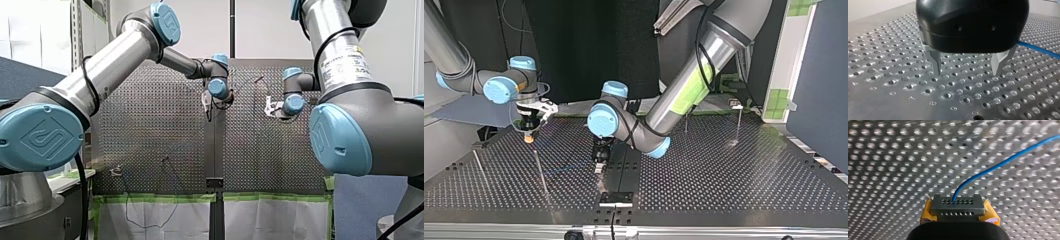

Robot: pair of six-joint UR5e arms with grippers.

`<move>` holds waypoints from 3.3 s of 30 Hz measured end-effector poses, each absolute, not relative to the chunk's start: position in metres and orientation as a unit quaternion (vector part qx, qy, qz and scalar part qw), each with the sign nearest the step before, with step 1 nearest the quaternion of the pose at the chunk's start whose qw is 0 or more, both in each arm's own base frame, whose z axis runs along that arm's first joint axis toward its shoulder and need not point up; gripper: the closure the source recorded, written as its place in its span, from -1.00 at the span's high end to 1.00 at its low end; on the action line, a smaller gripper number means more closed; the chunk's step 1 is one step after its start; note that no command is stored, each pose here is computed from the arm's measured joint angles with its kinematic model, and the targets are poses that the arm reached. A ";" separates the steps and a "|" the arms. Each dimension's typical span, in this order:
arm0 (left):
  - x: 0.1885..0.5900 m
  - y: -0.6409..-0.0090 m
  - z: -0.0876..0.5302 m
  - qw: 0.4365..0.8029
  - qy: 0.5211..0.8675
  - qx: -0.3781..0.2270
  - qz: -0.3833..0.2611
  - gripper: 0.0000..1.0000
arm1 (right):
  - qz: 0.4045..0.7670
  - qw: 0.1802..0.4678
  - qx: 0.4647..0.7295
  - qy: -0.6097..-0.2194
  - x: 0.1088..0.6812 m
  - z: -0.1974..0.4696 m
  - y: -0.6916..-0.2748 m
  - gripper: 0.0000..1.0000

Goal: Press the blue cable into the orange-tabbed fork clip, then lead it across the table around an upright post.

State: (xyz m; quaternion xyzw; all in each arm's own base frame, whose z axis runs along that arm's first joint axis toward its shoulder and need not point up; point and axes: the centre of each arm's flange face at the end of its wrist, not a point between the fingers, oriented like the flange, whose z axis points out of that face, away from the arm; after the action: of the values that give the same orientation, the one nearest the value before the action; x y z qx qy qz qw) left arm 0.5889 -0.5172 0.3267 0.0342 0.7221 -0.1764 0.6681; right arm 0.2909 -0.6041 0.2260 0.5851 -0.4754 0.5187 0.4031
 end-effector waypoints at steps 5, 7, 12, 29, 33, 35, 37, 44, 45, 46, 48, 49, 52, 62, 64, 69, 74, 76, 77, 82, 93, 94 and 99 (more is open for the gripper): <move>0.590 -0.516 0.327 0.669 0.722 0.041 -0.172 1.00 | 0.505 0.405 0.587 -0.486 0.288 0.195 -0.605 -1.00; 0.590 -0.516 0.327 0.670 0.722 0.044 -0.167 1.00 | 0.496 0.406 0.588 -0.492 0.286 0.182 -0.605 -1.00; 0.591 -0.514 0.327 0.674 0.721 0.054 -0.152 1.00 | 0.477 0.406 0.594 -0.506 0.277 0.143 -0.603 -1.00; 0.594 -0.511 0.335 0.685 0.716 0.050 -0.128 1.00 | 0.461 0.417 0.579 -0.528 0.244 0.047 -0.622 -1.00; 0.593 -0.513 0.336 0.687 0.714 0.048 -0.130 1.00 | 0.462 0.417 0.572 -0.535 0.236 0.026 -0.625 -1.00; 0.594 -0.514 0.339 0.690 0.711 0.045 -0.131 1.00 | 0.463 0.418 0.567 -0.538 0.231 0.015 -0.628 -1.00; 0.595 -0.513 0.342 0.692 0.709 0.042 -0.131 1.00 | 0.463 0.420 0.564 -0.540 0.228 0.006 -0.630 -1.00; 0.597 -0.513 0.349 0.696 0.705 0.038 -0.131 1.00 | 0.461 0.427 0.557 -0.543 0.215 -0.031 -0.636 -1.00; 0.597 -0.513 0.349 0.696 0.705 0.038 -0.131 1.00 | 0.460 0.427 0.558 -0.543 0.213 -0.035 -0.636 -1.00; 0.597 -0.513 0.349 0.696 0.705 0.038 -0.131 1.00 | 0.458 0.428 0.558 -0.543 0.211 -0.039 -0.637 -1.00; 0.597 -0.513 0.349 0.696 0.705 0.038 -0.130 1.00 | 0.452 0.428 0.562 -0.544 0.207 -0.049 -0.637 -1.00; 0.597 -0.513 0.349 0.695 0.706 0.038 -0.130 1.00 | 0.449 0.428 0.564 -0.545 0.205 -0.055 -0.636 -1.00; 0.597 -0.513 0.348 0.695 0.706 0.038 -0.129 1.00 | 0.437 0.425 0.569 -0.552 0.197 -0.075 -0.633 -1.00; 0.596 -0.511 0.347 0.690 0.711 0.039 -0.127 1.00 | 0.403 0.412 0.580 -0.575 0.171 -0.138 -0.620 -1.00; 0.596 -0.511 0.346 0.690 0.712 0.039 -0.127 1.00 | 0.401 0.411 0.581 -0.577 0.169 -0.143 -0.620 -1.00; 0.596 -0.510 0.346 0.689 0.713 0.039 -0.127 1.00 | 0.396 0.406 0.585 -0.579 0.165 -0.156 -0.618 -1.00; 0.597 -0.509 0.346 0.688 0.714 0.037 -0.126 1.00 | 0.392 0.409 0.590 -0.575 0.164 -0.161 -0.621 -1.00; 0.597 -0.508 0.345 0.686 0.716 0.038 -0.125 1.00 | 0.392 0.410 0.591 -0.574 0.164 -0.160 -0.622 -1.00; 0.597 -0.507 0.345 0.684 0.718 0.038 -0.124 1.00 | 0.392 0.410 0.591 -0.574 0.164 -0.160 -0.623 -1.00; 0.595 -0.504 0.342 0.672 0.729 0.037 -0.122 1.00 | 0.391 0.411 0.593 -0.572 0.164 -0.158 -0.627 -1.00; 0.584 -0.499 0.332 0.634 0.764 0.040 -0.116 1.00 | 0.379 0.404 0.607 -0.570 0.167 -0.159 -0.625 -1.00; 0.583 -0.499 0.332 0.630 0.766 0.040 -0.118 1.00 | 0.378 0.403 0.609 -0.569 0.168 -0.159 -0.624 -1.00; 0.578 -0.498 0.329 0.609 0.781 0.048 -0.128 1.00 | 0.373 0.401 0.615 -0.568 0.170 -0.160 -0.622 -1.00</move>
State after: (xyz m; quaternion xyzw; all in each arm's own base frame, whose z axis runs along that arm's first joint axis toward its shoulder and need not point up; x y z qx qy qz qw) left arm 0.5785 -0.4978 0.3285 0.0484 0.7811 -0.1285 0.6092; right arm 0.1697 -0.6219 -0.1596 0.6152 -0.5676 0.3726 0.4007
